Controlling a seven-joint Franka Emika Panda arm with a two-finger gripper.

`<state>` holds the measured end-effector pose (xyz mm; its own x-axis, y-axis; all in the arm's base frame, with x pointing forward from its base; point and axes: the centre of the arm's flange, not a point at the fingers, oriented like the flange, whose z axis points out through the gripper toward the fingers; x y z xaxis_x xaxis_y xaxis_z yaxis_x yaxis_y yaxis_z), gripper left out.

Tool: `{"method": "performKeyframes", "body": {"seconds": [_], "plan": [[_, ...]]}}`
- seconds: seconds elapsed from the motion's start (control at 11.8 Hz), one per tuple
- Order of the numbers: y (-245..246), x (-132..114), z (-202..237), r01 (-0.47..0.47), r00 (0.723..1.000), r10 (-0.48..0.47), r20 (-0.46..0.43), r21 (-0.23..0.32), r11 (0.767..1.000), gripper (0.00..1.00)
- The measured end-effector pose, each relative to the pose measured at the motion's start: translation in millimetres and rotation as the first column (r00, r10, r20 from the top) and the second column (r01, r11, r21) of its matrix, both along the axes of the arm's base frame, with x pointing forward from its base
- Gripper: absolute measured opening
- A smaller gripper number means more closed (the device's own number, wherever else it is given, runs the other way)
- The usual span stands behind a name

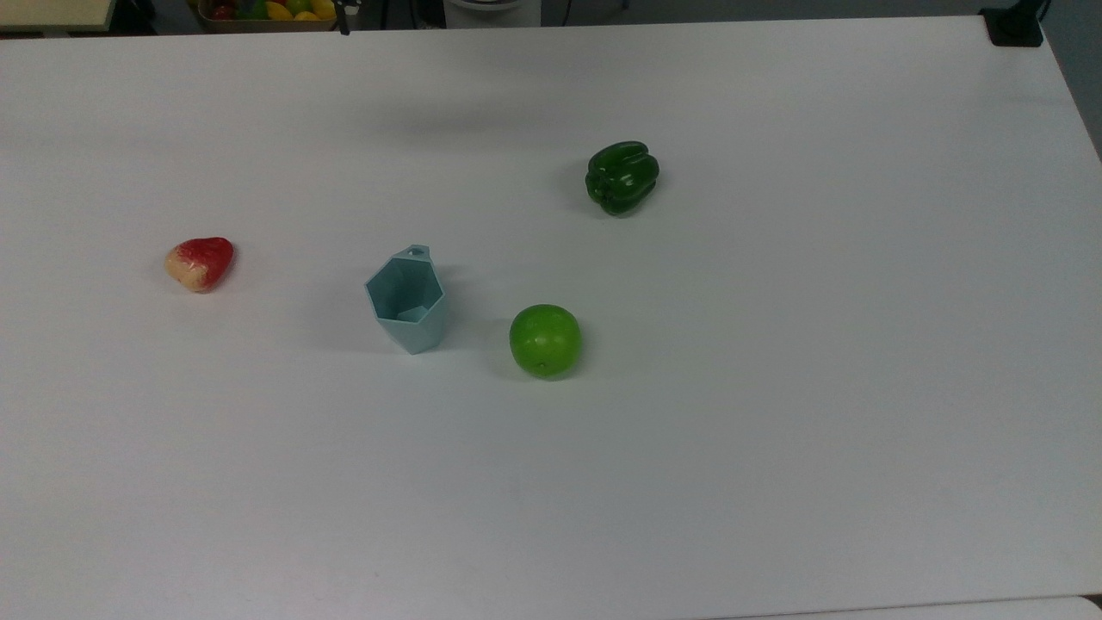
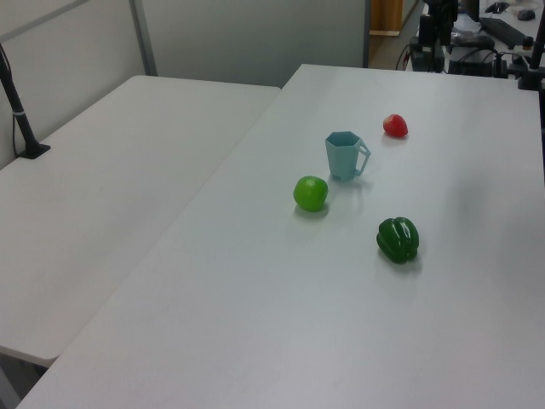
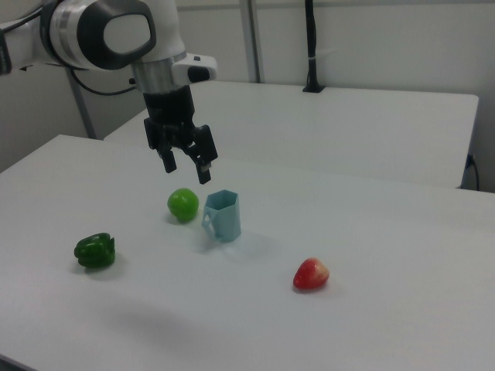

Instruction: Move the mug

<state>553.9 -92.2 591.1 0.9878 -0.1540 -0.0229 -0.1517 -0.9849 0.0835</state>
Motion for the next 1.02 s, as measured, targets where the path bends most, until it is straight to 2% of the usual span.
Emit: {"method": "performKeyframes", "body": {"seconds": [0.42, 1.02], "plan": [[-16.9, -2.2, 9.6, 0.032, 0.999, -0.032, 0.021, 0.003, 0.999, 1.0], [-17.0, -2.1, 10.6, 0.032, 0.999, -0.032, 0.023, 0.003, 0.999, 1.0]]}}
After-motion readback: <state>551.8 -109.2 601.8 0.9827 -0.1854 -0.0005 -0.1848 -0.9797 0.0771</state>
